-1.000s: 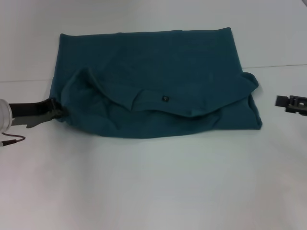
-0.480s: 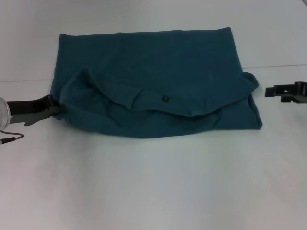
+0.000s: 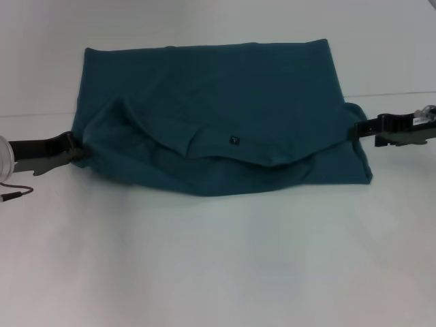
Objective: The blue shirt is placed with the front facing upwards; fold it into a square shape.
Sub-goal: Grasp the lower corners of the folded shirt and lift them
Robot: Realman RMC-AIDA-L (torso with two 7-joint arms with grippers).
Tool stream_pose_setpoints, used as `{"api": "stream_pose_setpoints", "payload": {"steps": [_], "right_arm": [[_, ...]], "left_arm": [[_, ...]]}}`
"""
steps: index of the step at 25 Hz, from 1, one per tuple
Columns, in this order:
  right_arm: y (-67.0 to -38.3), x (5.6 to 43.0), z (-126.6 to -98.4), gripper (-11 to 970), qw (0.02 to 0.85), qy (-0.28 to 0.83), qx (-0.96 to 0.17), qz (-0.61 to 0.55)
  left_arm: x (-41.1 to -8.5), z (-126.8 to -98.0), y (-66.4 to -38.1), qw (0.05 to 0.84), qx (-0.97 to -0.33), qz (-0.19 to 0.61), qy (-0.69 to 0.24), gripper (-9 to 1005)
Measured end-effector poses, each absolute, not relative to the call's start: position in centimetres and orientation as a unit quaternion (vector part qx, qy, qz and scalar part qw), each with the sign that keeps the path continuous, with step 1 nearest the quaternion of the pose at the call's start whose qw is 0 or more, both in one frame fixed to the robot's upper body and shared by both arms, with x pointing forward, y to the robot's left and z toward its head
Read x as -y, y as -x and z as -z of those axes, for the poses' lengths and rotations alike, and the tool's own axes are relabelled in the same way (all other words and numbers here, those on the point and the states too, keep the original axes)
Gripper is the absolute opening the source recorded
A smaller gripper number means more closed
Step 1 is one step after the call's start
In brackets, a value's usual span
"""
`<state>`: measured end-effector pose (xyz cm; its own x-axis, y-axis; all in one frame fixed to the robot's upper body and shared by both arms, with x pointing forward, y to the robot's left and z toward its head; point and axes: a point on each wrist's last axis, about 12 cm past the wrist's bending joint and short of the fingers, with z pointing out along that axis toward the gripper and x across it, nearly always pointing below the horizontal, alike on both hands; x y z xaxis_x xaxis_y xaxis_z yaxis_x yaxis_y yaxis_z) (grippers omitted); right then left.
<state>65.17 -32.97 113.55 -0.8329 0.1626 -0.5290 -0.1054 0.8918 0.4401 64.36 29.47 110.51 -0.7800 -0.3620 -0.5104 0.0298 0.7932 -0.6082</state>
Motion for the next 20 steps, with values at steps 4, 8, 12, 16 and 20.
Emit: {"api": "stream_pose_setpoints", "payload": {"steps": [4, 8, 12, 16, 20], "right_arm": [[-65.2, 32.1, -112.1, 734, 0.281, -0.02, -0.934, -0.219], [-65.2, 31.3, -111.0, 733, 0.286, -0.021, -0.935, -0.209], [-65.1, 30.6, -110.3, 732, 0.287, -0.016, -0.937, -0.201], [-65.0, 30.0, -109.8, 732, 0.282, -0.008, -0.939, -0.195], [-64.9, 29.8, -109.5, 731, 0.282, -0.008, -0.94, -0.192]], "left_arm": [[-29.5, -110.5, -64.4, 0.319, -0.892, 0.308, 0.094, 41], [-29.4, -110.5, -64.4, 0.319, -0.891, 0.308, 0.094, 41], [-29.4, -110.5, -64.3, 0.32, -0.89, 0.312, 0.097, 42], [-29.4, -110.3, -64.2, 0.319, -0.889, 0.312, 0.098, 42], [-29.4, -110.3, -64.2, 0.319, -0.89, 0.312, 0.099, 43]]}}
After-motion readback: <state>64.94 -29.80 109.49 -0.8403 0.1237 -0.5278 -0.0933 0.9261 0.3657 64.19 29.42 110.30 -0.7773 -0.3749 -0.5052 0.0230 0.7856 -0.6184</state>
